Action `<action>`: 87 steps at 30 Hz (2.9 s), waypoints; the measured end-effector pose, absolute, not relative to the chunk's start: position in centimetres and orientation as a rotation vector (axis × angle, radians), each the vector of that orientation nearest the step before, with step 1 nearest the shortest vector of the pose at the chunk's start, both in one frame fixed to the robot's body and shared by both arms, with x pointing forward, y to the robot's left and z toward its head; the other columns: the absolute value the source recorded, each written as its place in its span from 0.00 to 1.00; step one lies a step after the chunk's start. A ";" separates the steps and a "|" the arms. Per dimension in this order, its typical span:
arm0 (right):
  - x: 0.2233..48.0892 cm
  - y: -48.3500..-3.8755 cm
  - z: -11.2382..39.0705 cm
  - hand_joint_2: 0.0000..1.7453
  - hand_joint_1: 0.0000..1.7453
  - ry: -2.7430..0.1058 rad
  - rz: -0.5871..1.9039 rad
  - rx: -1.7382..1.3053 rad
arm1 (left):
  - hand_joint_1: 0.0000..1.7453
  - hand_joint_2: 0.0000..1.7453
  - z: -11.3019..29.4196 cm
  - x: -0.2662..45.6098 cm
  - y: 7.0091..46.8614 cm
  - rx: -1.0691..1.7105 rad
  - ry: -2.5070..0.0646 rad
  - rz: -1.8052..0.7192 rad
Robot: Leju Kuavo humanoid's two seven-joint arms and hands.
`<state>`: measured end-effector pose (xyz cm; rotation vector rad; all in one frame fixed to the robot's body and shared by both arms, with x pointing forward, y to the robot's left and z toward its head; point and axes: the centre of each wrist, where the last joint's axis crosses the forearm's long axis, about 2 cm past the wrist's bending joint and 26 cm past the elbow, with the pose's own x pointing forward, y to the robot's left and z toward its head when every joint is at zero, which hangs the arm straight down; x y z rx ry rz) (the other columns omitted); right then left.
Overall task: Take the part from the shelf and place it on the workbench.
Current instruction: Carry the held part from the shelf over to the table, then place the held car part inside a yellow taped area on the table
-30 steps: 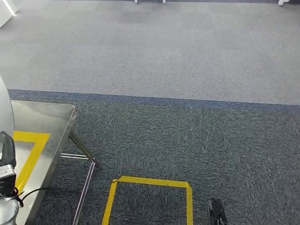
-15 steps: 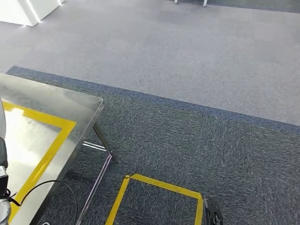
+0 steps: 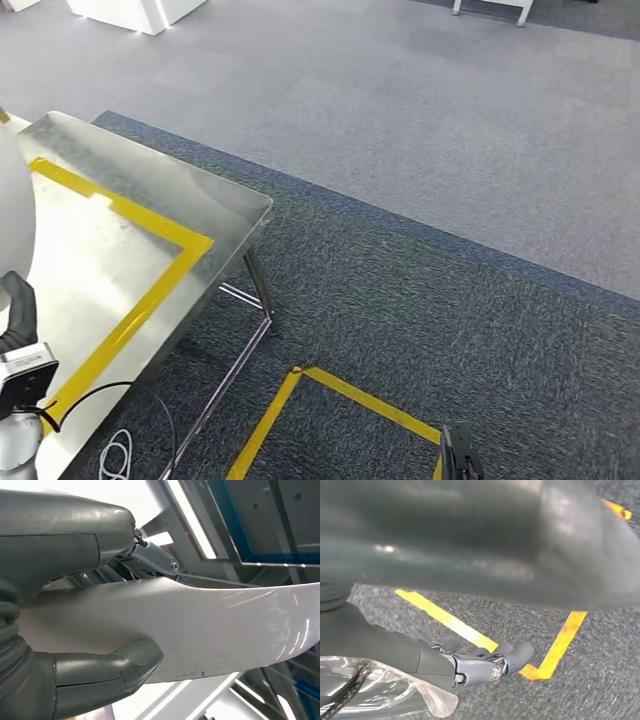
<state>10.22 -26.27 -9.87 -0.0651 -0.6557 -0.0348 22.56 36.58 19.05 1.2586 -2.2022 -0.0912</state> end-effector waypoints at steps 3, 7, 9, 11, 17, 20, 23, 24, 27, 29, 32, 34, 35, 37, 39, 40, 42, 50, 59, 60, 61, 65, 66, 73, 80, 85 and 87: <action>10.5 -27.1 -9.8 0.00 0.00 -0.663 -0.030 -0.068 | 1.00 1.00 19.1 22.7 36.2 1.256 -2.205 -0.091; 10.5 -27.8 -9.9 0.00 0.00 -0.663 -0.025 -0.077 | 1.00 1.00 19.3 23.0 35.7 1.248 -2.217 -0.085; 10.2 -27.9 -10.0 0.00 0.00 -0.656 -0.023 -0.079 | 1.00 1.00 19.3 23.0 35.5 1.242 -2.217 -0.082; 10.1 -28.0 -10.0 0.00 0.00 -0.655 -0.022 -0.080 | 1.00 1.00 19.2 23.0 35.4 1.239 -2.217 -0.082; 10.0 -28.2 -10.0 0.00 0.00 -0.651 -0.015 -0.081 | 1.00 1.00 19.2 23.0 35.3 1.242 -2.214 -0.085; 10.2 -28.2 -10.0 0.00 0.00 -0.655 -0.013 -0.082 | 1.00 1.00 19.1 22.9 35.3 1.242 -2.213 -0.087; 9.9 -28.2 -10.1 0.00 0.00 -0.649 -0.012 -0.082 | 1.00 1.00 19.1 22.9 35.2 1.239 -2.212 -0.088; 9.8 -28.2 -10.1 0.00 0.00 -0.647 -0.012 -0.082 | 1.00 1.00 19.0 22.8 35.2 1.238 -2.211 -0.089; 9.9 -28.2 -10.1 0.00 0.00 -0.649 -0.012 -0.082 | 1.00 1.00 19.0 22.8 35.2 1.238 -2.210 -0.091; 10.0 -28.2 -10.0 0.00 0.00 -0.653 -0.011 -0.082 | 1.00 1.00 19.0 22.9 35.2 1.238 -2.212 -0.090; 10.1 -28.2 -10.0 0.00 0.00 -0.655 -0.011 -0.081 | 1.00 1.00 19.0 22.8 35.2 1.239 -2.213 -0.090; 10.3 -28.3 -10.0 0.00 0.00 -0.660 -0.010 -0.082 | 1.00 1.00 19.0 22.8 35.2 1.240 -2.212 -0.090; 10.4 -28.3 -10.0 0.00 0.00 -0.662 -0.010 -0.083 | 1.00 1.00 19.0 22.8 35.1 1.240 -2.213 -0.089; 10.2 -28.3 -10.0 0.00 0.00 -0.658 -0.009 -0.083 | 1.00 1.00 19.0 22.8 35.1 1.239 -2.213 -0.088; 9.8 -28.3 -10.1 0.00 0.00 -0.649 -0.007 -0.082 | 1.00 1.00 18.9 22.8 35.1 1.237 -2.211 -0.088; 9.7 -28.3 -10.1 0.00 0.00 -0.647 -0.006 -0.082 | 1.00 1.00 18.9 22.8 35.0 1.236 -2.211 -0.088; 9.7 -28.3 -10.1 0.00 0.00 -0.646 -0.004 -0.082 | 1.00 1.00 18.9 22.7 35.0 1.236 -2.210 -0.088; 10.0 -28.3 -10.1 0.00 0.00 -0.650 -0.001 -0.081 | 1.00 1.00 18.8 22.6 35.1 1.236 -2.208 -0.093; 10.0 -28.4 -10.1 0.00 0.00 -0.651 0.000 -0.076 | 1.00 1.00 18.8 22.6 35.0 1.229 -2.209 -0.092; 10.1 -28.4 -10.1 0.00 0.00 -0.652 0.000 -0.075 | 1.00 1.00 18.8 22.7 35.0 1.229 -2.210 -0.092; 10.1 -28.4 -10.0 0.00 0.00 -0.653 0.000 -0.075 | 1.00 1.00 18.9 22.7 35.0 1.228 -2.212 -0.092; 10.6 -28.4 -9.9 0.00 0.00 -0.663 0.001 -0.074 | 1.00 1.00 18.9 22.7 35.0 1.228 -2.214 -0.091; 10.6 -28.4 -9.9 0.00 0.00 -0.664 0.002 -0.074 | 1.00 1.00 19.0 22.7 35.0 1.227 -2.217 -0.087; 10.2 -28.6 -10.0 0.00 0.00 -0.656 0.011 -0.074 | 1.00 1.00 18.9 22.7 34.9 1.210 -2.212 -0.065; 10.2 -28.8 -10.0 0.00 0.00 -0.656 0.014 -0.073 | 1.00 1.00 19.0 22.7 35.0 1.208 -2.214 -0.065; 10.2 -28.8 -10.0 0.00 0.00 -0.657 0.019 -0.063 | 1.00 1.00 19.0 22.7 35.1 1.208 -2.215 -0.066; 10.2 -28.8 -10.0 0.00 0.00 -0.658 0.019 -0.060 | 1.00 1.00 19.0 22.7 35.1 1.209 -2.215 -0.067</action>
